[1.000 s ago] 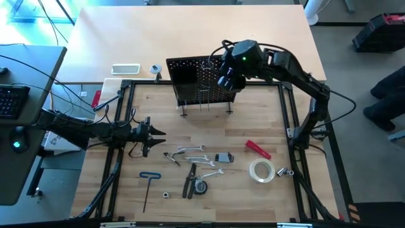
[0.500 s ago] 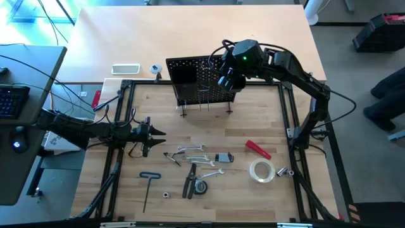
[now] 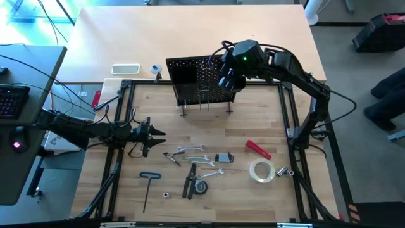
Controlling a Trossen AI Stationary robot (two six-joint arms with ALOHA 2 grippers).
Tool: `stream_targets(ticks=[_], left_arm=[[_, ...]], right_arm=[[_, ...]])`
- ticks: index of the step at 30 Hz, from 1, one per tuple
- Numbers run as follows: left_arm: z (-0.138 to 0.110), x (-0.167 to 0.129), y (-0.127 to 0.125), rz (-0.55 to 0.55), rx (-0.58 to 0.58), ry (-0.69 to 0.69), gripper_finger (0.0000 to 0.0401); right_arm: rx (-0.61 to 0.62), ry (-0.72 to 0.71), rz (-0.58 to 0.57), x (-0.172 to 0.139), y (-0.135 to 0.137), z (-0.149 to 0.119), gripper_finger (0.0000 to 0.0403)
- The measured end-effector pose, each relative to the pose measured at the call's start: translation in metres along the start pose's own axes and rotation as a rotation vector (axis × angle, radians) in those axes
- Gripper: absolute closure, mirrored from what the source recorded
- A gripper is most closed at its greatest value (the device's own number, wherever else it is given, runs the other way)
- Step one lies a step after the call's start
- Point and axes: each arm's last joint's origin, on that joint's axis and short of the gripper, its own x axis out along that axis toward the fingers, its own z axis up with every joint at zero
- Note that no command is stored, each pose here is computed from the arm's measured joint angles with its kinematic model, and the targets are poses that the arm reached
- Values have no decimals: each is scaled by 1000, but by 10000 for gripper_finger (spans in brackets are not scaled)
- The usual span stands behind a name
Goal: Hang tools onto peg board
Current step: Put the top left silver socket into the black bin on the pegboard
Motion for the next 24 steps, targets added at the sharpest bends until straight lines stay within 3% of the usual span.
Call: stream_targets(ticks=[13,19,24], left_arm=[[0,0,0,-1,-9,-3,264],[0,0,0,-1,-11,-4,264],[0,0,0,-1,-26,-4,264]], right_arm=[[-60,-39,30,-45,1,-5,261],[-60,80,75,-41,4,-16,261],[-64,94,80,-38,5,-17,261]])
